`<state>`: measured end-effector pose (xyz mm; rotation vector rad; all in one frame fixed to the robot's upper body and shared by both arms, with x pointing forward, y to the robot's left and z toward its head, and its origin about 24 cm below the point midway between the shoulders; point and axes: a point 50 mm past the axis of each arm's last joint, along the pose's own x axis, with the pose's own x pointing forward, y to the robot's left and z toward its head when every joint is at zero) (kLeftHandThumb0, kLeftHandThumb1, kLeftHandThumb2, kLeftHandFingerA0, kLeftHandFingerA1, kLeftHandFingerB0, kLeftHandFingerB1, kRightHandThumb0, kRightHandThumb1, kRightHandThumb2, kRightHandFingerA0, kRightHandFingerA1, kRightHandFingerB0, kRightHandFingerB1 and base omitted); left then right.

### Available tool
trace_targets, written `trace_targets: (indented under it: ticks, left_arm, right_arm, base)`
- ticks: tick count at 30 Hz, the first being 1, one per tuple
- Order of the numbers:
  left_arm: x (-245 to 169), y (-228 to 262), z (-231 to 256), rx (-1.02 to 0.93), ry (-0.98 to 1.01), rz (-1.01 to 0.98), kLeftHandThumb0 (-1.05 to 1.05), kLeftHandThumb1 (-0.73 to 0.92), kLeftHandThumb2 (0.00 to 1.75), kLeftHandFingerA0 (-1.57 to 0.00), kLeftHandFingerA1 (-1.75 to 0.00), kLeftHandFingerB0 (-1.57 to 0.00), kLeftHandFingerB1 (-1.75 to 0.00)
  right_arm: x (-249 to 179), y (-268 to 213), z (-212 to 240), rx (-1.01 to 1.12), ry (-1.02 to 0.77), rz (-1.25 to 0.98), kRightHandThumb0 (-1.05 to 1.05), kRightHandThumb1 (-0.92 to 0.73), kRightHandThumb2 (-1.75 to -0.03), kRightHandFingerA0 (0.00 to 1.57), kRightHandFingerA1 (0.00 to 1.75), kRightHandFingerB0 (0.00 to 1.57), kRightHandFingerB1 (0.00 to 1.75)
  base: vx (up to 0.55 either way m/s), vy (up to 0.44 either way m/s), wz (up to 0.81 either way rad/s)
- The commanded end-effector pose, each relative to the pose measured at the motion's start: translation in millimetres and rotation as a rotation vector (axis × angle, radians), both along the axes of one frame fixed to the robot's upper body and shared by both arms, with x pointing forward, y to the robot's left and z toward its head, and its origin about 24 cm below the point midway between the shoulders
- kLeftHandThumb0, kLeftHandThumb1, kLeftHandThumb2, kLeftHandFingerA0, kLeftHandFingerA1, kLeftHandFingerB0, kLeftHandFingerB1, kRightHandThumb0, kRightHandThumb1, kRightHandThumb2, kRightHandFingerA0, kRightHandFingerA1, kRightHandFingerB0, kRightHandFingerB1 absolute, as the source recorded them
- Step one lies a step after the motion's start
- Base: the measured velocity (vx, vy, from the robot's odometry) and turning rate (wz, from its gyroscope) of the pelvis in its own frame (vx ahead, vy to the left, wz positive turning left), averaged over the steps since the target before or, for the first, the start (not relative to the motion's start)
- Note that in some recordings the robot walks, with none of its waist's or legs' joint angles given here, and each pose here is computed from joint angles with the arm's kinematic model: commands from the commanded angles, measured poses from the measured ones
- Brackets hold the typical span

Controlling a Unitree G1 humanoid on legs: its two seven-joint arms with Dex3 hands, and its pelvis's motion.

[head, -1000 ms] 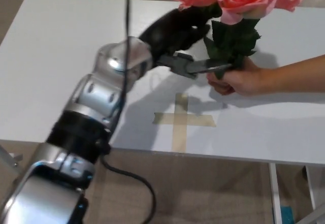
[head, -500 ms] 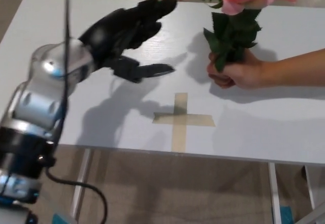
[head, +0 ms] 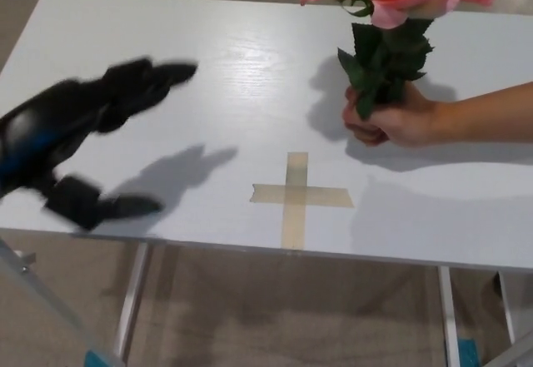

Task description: Use the left hand to pick up the rose and passes it to a human.

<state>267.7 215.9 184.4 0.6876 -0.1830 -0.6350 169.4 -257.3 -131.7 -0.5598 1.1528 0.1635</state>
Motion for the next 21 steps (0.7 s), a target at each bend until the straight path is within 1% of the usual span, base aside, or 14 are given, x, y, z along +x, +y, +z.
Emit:
trace_targets:
  ticks: [1, 2, 3, 4, 5, 13, 14, 15, 16, 18, 19, 20, 21]
  left_arm:
    - [-19.0, -1.4, 4.9, 0.012, -0.003, -0.093, -0.64, 0.38, 0.67, -0.13, -0.35, -0.19, -0.35]
    - [-41.0, 6.7, -0.1, -0.019, 0.035, -0.139, -0.48, 0.35, 0.66, -0.41, -0.46, -0.40, -0.43]
    - [-56.4, 12.6, -3.8, -0.035, 0.072, -0.151, -0.39, 0.40, 0.52, -0.48, -0.39, -0.46, -0.36]
    - [-64.1, 16.9, -8.8, -0.056, 0.103, -0.141, -0.42, 0.32, 0.69, -0.47, -0.52, -0.35, -0.44]
    - [-73.4, 23.9, -17.9, -0.099, 0.143, -0.119, -0.42, 0.40, 0.53, -0.50, -0.41, -0.46, -0.37]
    - [-93.0, 41.9, -68.7, -0.327, 0.294, 0.006, -0.44, 0.41, 0.53, -0.52, -0.41, -0.48, -0.37]
    - [-88.8, 44.1, -97.6, -0.401, 0.352, 0.101, -0.44, 0.43, 0.53, -0.53, -0.42, -0.50, -0.37]
    - [-81.4, 45.6, -110.1, -0.423, 0.367, 0.153, -0.45, 0.44, 0.53, -0.53, -0.41, -0.51, -0.38]
    - [-75.0, 47.8, -124.8, -0.426, 0.391, 0.224, -0.45, 0.45, 0.54, -0.53, -0.41, -0.52, -0.38]
    - [-73.2, 50.8, -139.3, -0.412, 0.437, 0.306, -0.46, 0.45, 0.54, -0.54, -0.41, -0.53, -0.38]
    - [-70.4, 53.3, -152.2, -0.379, 0.481, 0.367, -0.46, 0.46, 0.54, -0.52, -0.40, -0.53, -0.38]
    - [-68.5, 60.9, -183.0, -0.331, 0.568, 0.480, -0.53, 0.39, 0.75, -0.44, -0.50, -0.38, -0.45]
    - [-66.2, 66.0, -203.1, -0.305, 0.628, 0.545, -0.56, 0.40, 0.75, -0.45, -0.51, -0.33, -0.43]
  right_arm:
    - [-11.0, -2.3, -4.0, -0.004, 0.035, -0.012, -0.39, -0.71, -0.62, 0.53, 0.39, 0.42, 0.35]
    - [-12.0, -2.6, -4.3, -0.005, 0.033, -0.019, -0.39, -0.71, -0.62, 0.54, 0.39, 0.43, 0.35]
    - [-10.9, -2.3, -4.0, -0.005, 0.026, -0.024, -0.39, -0.71, -0.61, 0.55, 0.39, 0.43, 0.35]
    - [-9.9, -2.1, -3.7, -0.007, 0.021, -0.025, -0.39, -0.71, -0.61, 0.56, 0.40, 0.44, 0.35]
    - [-9.5, -0.8, -4.0, -0.009, 0.017, -0.026, -0.39, -0.71, -0.61, 0.56, 0.40, 0.45, 0.36]
    - [-7.5, 2.5, -4.2, -0.008, 0.009, -0.026, -0.39, -0.71, -0.61, 0.57, 0.40, 0.46, 0.36]
    - [-5.3, 3.1, -3.5, -0.010, 0.007, -0.018, -0.38, -0.71, -0.61, 0.56, 0.40, 0.46, 0.36]
    - [3.3, 2.7, 0.3, -0.011, -0.010, -0.019, -0.38, -0.71, -0.61, 0.56, 0.40, 0.45, 0.35]
    - [10.0, 3.6, 3.0, -0.010, -0.023, -0.014, -0.38, -0.71, -0.61, 0.55, 0.40, 0.44, 0.35]
    - [12.8, 5.2, 3.9, -0.008, -0.029, -0.007, -0.38, -0.71, -0.61, 0.55, 0.40, 0.44, 0.35]
    - [12.2, 5.0, 3.6, -0.007, -0.027, -0.006, -0.38, -0.71, -0.61, 0.55, 0.40, 0.44, 0.35]
    - [4.4, 4.9, 0.1, -0.007, -0.010, -0.007, -0.38, -0.71, -0.61, 0.55, 0.40, 0.44, 0.35]
    - [1.2, 4.8, -1.3, -0.008, -0.003, -0.009, -0.38, -0.71, -0.61, 0.56, 0.40, 0.45, 0.35]
  base:
    - [0.00, 0.000, 0.00]
    - [0.00, 0.000, 0.00]
    - [0.00, 0.000, 0.00]
    - [0.00, 0.000, 0.00]
    - [0.00, 0.000, 0.00]
    - [0.00, 0.000, 0.00]
    - [0.00, 0.000, 0.00]
    - [0.00, 0.000, 0.00]
    - [0.00, 0.000, 0.00]
    - [0.00, 0.000, 0.00]
    - [0.00, 0.000, 0.00]
    - [0.00, 0.000, 0.00]
    - [0.00, 0.000, 0.00]
